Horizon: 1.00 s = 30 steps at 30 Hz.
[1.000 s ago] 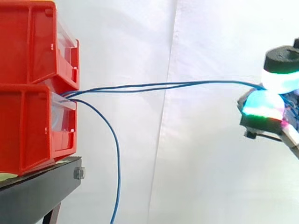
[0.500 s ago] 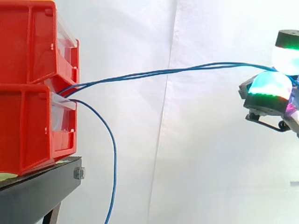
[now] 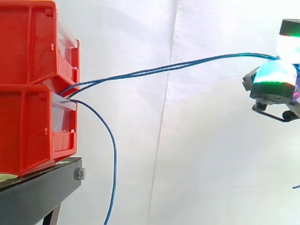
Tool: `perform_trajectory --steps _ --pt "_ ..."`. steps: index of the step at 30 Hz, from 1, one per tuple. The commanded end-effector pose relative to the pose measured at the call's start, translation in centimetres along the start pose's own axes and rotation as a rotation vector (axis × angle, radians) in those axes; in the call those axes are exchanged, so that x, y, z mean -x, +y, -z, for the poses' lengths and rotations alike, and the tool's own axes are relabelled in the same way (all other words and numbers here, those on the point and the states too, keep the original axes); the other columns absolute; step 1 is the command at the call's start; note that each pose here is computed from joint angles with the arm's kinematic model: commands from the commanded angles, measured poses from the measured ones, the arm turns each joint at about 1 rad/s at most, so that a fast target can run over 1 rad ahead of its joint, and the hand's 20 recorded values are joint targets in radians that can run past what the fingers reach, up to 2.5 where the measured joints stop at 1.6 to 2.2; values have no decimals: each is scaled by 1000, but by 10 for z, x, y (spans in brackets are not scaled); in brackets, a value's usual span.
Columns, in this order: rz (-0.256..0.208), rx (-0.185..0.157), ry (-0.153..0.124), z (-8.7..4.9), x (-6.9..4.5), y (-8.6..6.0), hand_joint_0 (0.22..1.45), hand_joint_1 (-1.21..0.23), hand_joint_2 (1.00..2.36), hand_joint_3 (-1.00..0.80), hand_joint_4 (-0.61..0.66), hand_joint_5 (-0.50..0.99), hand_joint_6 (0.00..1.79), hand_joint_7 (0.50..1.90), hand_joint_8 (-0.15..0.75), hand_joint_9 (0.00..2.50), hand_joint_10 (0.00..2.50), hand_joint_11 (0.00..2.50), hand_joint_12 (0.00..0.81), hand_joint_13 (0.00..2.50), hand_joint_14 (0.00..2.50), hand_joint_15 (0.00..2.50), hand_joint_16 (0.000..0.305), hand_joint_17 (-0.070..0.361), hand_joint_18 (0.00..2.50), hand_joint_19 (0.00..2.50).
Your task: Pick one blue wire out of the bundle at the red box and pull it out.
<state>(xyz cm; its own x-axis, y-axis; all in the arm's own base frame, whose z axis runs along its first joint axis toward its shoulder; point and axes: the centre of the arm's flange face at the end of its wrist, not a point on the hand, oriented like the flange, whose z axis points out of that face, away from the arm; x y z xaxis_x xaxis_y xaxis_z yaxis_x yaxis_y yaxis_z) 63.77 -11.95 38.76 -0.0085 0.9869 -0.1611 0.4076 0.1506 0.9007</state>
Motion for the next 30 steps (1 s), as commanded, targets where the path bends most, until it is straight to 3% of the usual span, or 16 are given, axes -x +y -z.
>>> perform_trajectory --steps 1,5,9,13,17,23,29,30 --pt "1 0 1 0 0 0 504 -601 1000 -500 44 -155 899 1022 318 1021 9 408 451 1032 13 404 60 136 982 500" --pt "1 2 1 0 0 0 406 -618 1000 -500 84 -165 908 969 361 1016 8 427 492 1035 13 411 72 162 1019 496" --pt "1 3 1 0 0 0 393 -618 1000 -500 97 -172 913 951 370 999 6 438 501 1021 11 409 74 166 1021 499" --pt "-1 5 1 0 0 1 485 -694 1000 -500 61 -171 917 1016 333 977 8 443 457 987 13 420 64 143 948 527" --pt "0 8 0 -1 0 1 549 -654 1007 -404 42 -142 908 1090 318 1028 9 449 440 1008 13 411 58 131 924 537" --pt "3 12 -7 -2 -3 3 546 -589 1007 -397 48 -137 899 1013 329 1041 9 442 439 1011 14 420 59 132 926 546" --pt "6 26 -81 -4 1 7 542 -574 1005 -429 57 -134 890 1029 332 1047 9 441 442 1014 15 420 59 132 930 537" --pt "8 29 -83 -5 0 7 542 -573 1005 -432 62 -134 887 1040 330 1048 8 435 442 1014 15 420 59 133 930 534"
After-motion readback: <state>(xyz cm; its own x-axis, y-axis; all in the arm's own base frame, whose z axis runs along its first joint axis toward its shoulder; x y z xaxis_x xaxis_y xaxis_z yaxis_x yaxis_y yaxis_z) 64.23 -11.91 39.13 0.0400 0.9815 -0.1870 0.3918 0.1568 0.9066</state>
